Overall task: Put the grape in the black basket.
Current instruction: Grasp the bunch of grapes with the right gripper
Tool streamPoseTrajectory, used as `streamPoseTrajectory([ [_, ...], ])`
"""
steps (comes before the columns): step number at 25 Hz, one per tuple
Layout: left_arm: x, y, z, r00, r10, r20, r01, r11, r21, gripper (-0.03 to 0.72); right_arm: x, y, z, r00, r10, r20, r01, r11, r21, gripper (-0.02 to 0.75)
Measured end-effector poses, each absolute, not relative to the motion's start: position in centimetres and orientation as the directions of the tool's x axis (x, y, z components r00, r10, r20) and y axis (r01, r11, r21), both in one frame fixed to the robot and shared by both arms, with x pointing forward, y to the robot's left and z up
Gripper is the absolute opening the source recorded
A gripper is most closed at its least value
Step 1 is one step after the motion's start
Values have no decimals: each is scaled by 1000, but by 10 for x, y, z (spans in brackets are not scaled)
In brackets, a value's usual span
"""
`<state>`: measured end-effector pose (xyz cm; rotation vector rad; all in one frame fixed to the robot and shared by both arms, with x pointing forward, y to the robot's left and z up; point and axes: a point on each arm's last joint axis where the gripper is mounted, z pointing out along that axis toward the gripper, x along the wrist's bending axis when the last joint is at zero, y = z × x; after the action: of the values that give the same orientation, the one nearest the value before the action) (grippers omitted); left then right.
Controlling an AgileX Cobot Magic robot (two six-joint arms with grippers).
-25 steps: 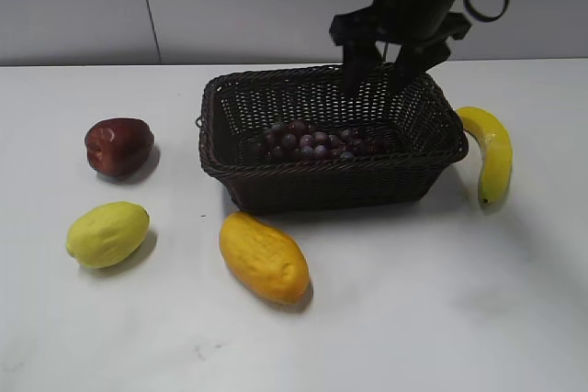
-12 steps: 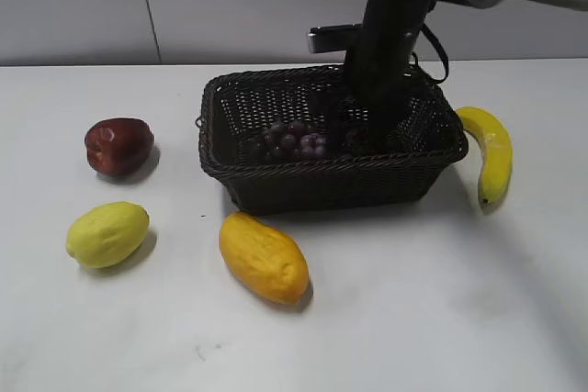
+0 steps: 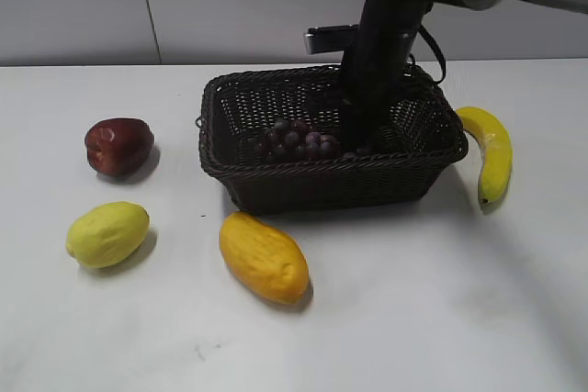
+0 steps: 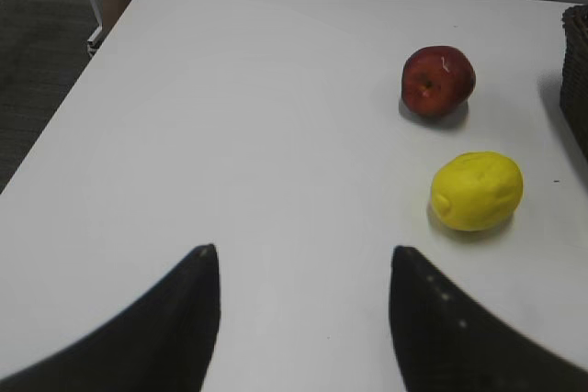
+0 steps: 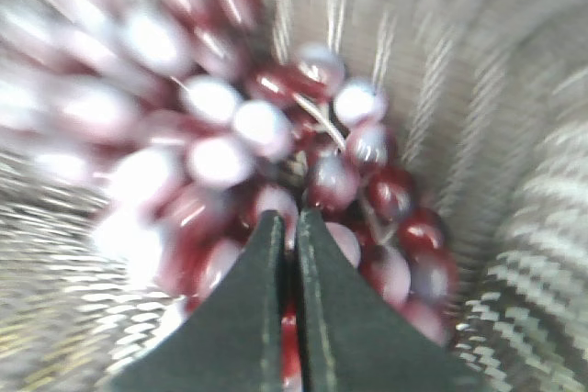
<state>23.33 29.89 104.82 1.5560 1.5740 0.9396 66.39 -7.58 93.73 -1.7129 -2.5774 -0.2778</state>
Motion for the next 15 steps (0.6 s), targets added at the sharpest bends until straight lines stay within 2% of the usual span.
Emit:
streamPoseTrajectory([
  [4, 233, 299, 1048, -12, 1000, 0, 475, 5, 880, 552, 663, -76, 959, -398, 909, 126, 911, 375, 173, -5],
  [9, 233, 299, 1048, -12, 1000, 0, 475, 5, 880, 552, 665, -74, 1007, -420, 896, 144, 884, 367, 290, 4],
  [11, 233, 299, 1048, -12, 1000, 0, 475, 5, 880, 552, 665, -72, 1018, -433, 886, 165, 874, 369, 315, 76],
  [13, 233, 299, 1048, -12, 1000, 0, 475, 5, 880, 552, 665, -70, 1021, -436, 881, 183, 873, 365, 324, 202],
  [15, 233, 299, 1048, -12, 1000, 0, 475, 5, 880, 552, 665, -69, 1021, -438, 879, 187, 873, 366, 323, 363],
])
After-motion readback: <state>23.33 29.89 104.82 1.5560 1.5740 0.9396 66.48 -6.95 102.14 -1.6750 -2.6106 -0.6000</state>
